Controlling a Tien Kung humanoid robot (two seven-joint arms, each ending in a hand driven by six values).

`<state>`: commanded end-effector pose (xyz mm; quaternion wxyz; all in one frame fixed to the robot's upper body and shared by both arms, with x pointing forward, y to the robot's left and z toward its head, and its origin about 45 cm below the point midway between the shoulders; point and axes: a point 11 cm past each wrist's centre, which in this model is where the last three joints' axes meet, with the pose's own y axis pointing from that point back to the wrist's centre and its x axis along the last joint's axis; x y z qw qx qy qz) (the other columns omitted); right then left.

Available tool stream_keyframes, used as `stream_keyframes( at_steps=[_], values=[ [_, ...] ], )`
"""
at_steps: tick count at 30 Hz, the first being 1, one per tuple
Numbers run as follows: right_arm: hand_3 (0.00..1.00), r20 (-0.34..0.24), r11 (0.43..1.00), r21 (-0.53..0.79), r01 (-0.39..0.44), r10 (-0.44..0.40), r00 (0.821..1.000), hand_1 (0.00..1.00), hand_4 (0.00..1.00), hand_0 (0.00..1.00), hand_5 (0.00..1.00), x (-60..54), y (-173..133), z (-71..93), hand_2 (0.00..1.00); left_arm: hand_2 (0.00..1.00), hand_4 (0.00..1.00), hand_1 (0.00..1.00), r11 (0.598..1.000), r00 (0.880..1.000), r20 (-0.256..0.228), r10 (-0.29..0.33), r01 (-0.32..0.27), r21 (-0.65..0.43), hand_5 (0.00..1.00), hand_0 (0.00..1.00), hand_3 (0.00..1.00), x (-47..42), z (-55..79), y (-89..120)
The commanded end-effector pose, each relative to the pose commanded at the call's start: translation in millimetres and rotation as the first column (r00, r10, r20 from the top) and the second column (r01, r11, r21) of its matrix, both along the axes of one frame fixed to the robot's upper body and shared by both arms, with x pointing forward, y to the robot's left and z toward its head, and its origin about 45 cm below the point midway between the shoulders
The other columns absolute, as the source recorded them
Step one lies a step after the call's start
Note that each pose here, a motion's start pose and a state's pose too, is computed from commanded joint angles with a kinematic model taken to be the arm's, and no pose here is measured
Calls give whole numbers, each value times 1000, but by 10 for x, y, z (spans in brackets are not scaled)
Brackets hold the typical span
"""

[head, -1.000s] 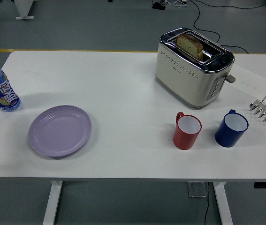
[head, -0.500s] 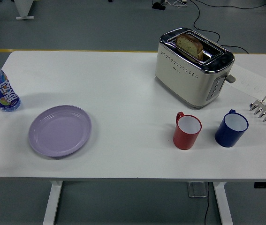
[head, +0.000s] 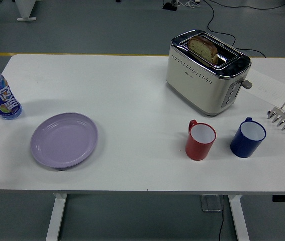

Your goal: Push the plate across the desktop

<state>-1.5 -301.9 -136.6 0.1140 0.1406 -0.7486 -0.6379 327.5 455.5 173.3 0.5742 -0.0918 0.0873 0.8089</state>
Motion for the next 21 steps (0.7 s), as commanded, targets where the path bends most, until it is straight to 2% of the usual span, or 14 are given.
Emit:
stream_keyframes(
  at_steps=[5, 12, 20, 21],
  values=[
    [671, -1, 1000, 3, 4, -4, 1000, 532, 470, 622, 760, 7, 4, 0, 671, 764, 535, 774, 999, 1000, 11, -21, 20, 37, 998, 758, 690, 60, -6, -72],
    [671, -8, 1000, 6, -1, 1, 1000, 531, 465, 621, 757, 41, 0, 1, 670, 758, 532, 778, 998, 999, 36, -3, 0, 60, 998, 759, 692, 85, -4, -77],
    [671, -10, 1000, 6, -6, 6, 1000, 532, 462, 621, 758, 53, -4, 2, 669, 736, 524, 775, 997, 999, 24, 28, -30, 75, 998, 758, 674, 86, -132, -100],
    [671, -10, 1000, 5, -11, 11, 1000, 531, 459, 621, 760, 58, -8, 2, 669, 723, 515, 764, 997, 999, 24, 36, -38, 72, 998, 754, 645, 83, -154, -113]
  ],
)
